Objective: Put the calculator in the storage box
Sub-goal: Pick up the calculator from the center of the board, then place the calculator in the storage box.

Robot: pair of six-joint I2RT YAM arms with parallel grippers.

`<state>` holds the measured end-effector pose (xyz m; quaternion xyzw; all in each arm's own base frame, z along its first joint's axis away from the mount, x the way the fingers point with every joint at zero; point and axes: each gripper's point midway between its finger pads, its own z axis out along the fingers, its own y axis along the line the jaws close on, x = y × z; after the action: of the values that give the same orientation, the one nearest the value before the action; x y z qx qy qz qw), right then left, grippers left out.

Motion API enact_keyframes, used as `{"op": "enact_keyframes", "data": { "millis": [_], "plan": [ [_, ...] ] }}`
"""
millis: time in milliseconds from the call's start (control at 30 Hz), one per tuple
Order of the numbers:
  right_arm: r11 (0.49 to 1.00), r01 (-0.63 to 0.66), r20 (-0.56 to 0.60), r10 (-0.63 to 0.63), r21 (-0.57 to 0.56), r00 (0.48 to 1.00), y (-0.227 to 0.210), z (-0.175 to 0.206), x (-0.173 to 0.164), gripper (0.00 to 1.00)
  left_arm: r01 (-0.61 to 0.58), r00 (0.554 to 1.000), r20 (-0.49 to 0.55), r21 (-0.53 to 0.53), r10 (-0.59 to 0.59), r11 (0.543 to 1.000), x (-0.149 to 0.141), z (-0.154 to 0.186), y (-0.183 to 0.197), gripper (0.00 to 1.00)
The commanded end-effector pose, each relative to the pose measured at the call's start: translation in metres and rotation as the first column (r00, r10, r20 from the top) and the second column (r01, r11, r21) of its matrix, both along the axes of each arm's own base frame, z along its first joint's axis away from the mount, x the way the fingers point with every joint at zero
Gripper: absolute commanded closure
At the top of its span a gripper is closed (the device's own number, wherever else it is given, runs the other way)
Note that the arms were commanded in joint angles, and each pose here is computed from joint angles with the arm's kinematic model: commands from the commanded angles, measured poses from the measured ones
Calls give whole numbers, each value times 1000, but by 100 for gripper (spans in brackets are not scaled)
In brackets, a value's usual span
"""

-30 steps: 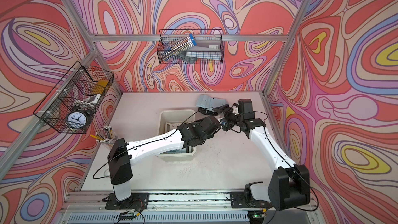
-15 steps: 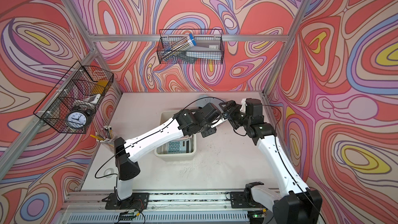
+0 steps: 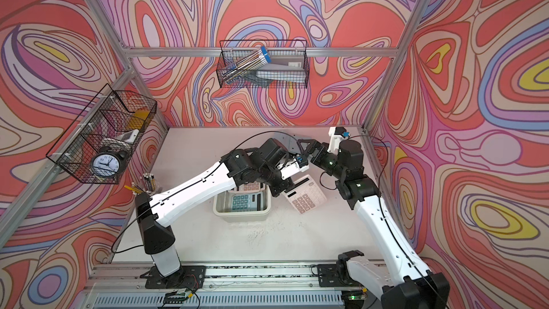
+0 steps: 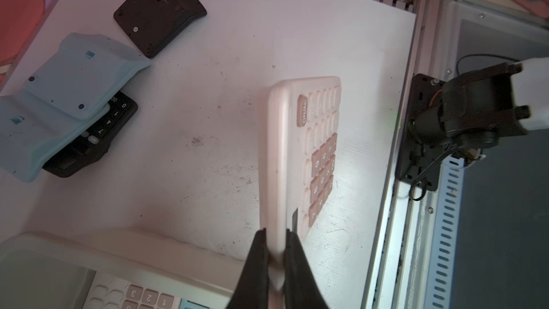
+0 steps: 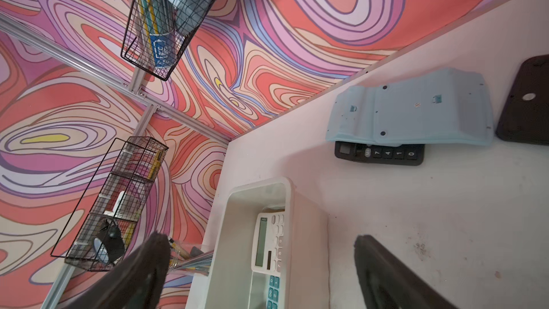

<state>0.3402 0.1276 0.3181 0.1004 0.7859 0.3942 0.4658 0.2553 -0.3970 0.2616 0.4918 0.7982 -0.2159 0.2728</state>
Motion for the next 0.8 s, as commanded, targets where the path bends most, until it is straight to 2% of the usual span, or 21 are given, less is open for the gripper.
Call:
{"op": "enact_keyframes", "data": {
  "millis": [0,200,433,567,767],
  "plan": [
    [995,-92,107,94,-28,990,9,23,-31,2,-416,908,3,-120,419,902,90,30,63,100],
    [990,17,60,-9,-143,998,-14,3,-34,2,-496,868,-119,-182,482,849,96,43,87,100],
    [985,-51,-16,49,-164,999,-5,-28,-36,2,-543,836,-236,-220,496,810,82,60,111,100],
    [981,-90,-49,82,-169,995,-1,-41,-35,2,-580,804,-303,-205,512,789,69,60,134,100],
    [978,-105,-92,90,-178,992,2,-56,-29,2,-640,735,-386,-126,557,758,43,42,174,100]
  ]
}}
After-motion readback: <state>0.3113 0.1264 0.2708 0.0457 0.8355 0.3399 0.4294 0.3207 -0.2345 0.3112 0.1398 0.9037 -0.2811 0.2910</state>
